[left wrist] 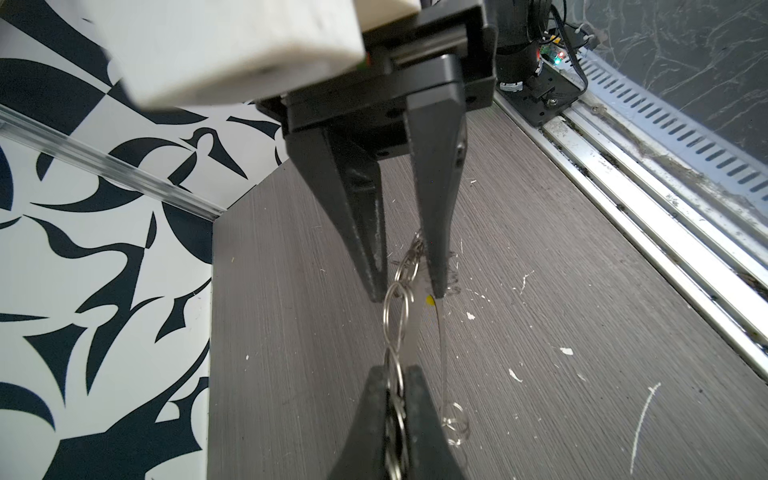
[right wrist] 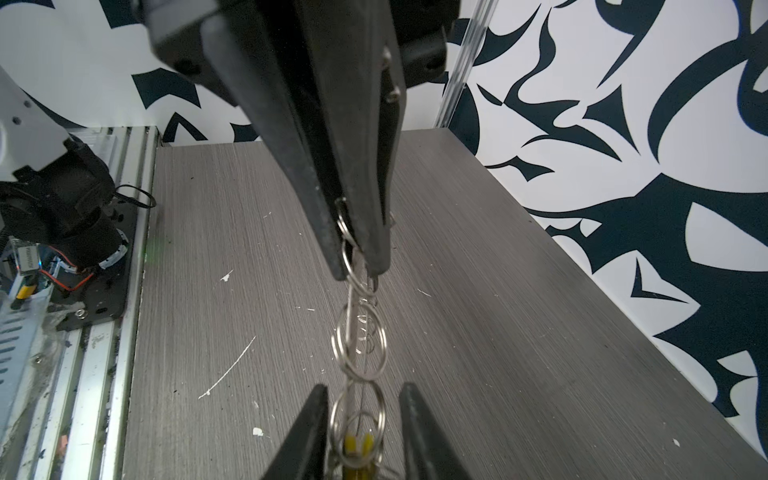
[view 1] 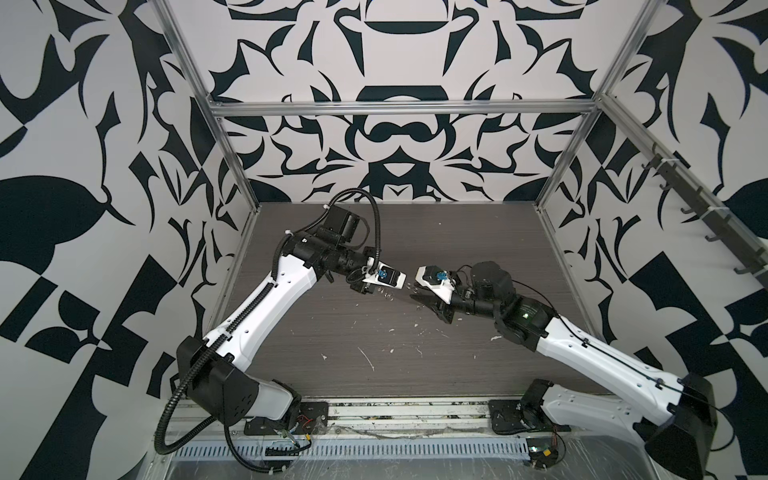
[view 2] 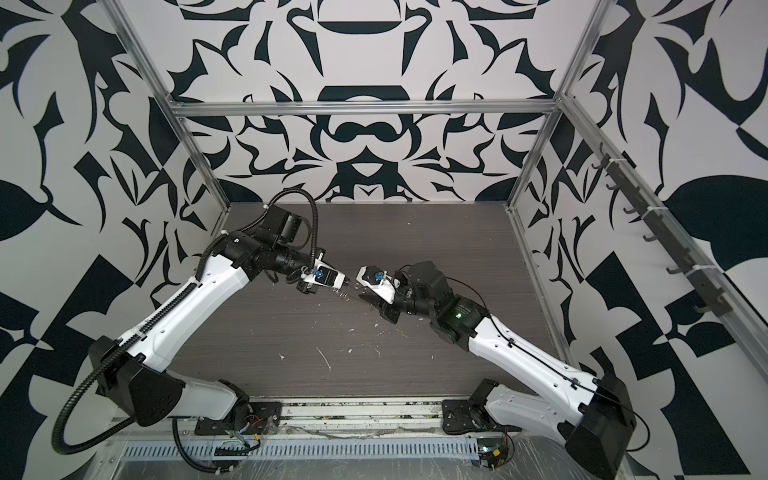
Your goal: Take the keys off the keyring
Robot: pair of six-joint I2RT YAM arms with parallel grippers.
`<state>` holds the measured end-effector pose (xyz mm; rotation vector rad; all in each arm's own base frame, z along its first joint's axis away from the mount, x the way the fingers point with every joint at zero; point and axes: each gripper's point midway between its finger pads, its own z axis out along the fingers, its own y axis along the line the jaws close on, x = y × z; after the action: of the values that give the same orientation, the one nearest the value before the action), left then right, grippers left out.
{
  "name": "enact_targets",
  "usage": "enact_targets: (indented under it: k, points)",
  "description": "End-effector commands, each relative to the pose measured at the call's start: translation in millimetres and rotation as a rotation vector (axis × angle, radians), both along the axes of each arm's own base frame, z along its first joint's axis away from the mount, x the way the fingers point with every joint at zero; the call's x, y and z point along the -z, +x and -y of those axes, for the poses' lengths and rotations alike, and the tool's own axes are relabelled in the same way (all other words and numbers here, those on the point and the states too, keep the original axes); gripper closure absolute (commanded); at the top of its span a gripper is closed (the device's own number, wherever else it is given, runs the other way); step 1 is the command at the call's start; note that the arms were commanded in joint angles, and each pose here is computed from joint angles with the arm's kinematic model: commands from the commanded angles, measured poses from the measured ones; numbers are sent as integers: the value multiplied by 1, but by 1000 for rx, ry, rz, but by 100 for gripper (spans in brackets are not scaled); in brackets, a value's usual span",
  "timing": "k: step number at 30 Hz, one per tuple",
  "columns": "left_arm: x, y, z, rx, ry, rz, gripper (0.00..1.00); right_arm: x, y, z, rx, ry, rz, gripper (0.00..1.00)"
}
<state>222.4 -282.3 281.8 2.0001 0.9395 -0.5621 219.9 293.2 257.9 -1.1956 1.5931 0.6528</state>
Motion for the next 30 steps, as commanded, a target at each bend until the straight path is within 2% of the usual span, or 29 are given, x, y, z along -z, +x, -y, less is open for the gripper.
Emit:
enact_targets:
  k: [1,2,3,5,7,10,13,18,22,25,30]
  points:
    - [-7,-11,0,38,-39,2,100,-25,2,-9,-19,63,23,88]
    - [-8,-11,0,35,-41,0,100,-25,3,-9,-13,62,19,96]
    - [-8,-10,0,31,-44,1,100,-25,5,-9,-6,59,15,100]
    - [-8,-9,1,19,-55,5,97,-29,10,-8,23,64,8,100]
    - [-10,-6,2,-1,-75,22,72,-31,12,-6,47,67,7,100]
    - [-13,-2,1,-53,-105,47,46,-37,23,2,132,69,-12,100]
    - [-26,1,-4,-133,-153,88,31,-40,36,11,240,59,-51,100]
    - [-40,6,-7,-287,-273,57,30,-52,61,28,464,92,-142,100]
    - [-40,8,-1,-453,-422,7,30,-61,82,40,656,161,-244,100]
    - [-33,14,10,-587,-494,-61,27,-69,89,37,708,222,-314,100]
    - [-19,23,28,-659,-518,-184,26,-80,93,33,731,240,-359,100]
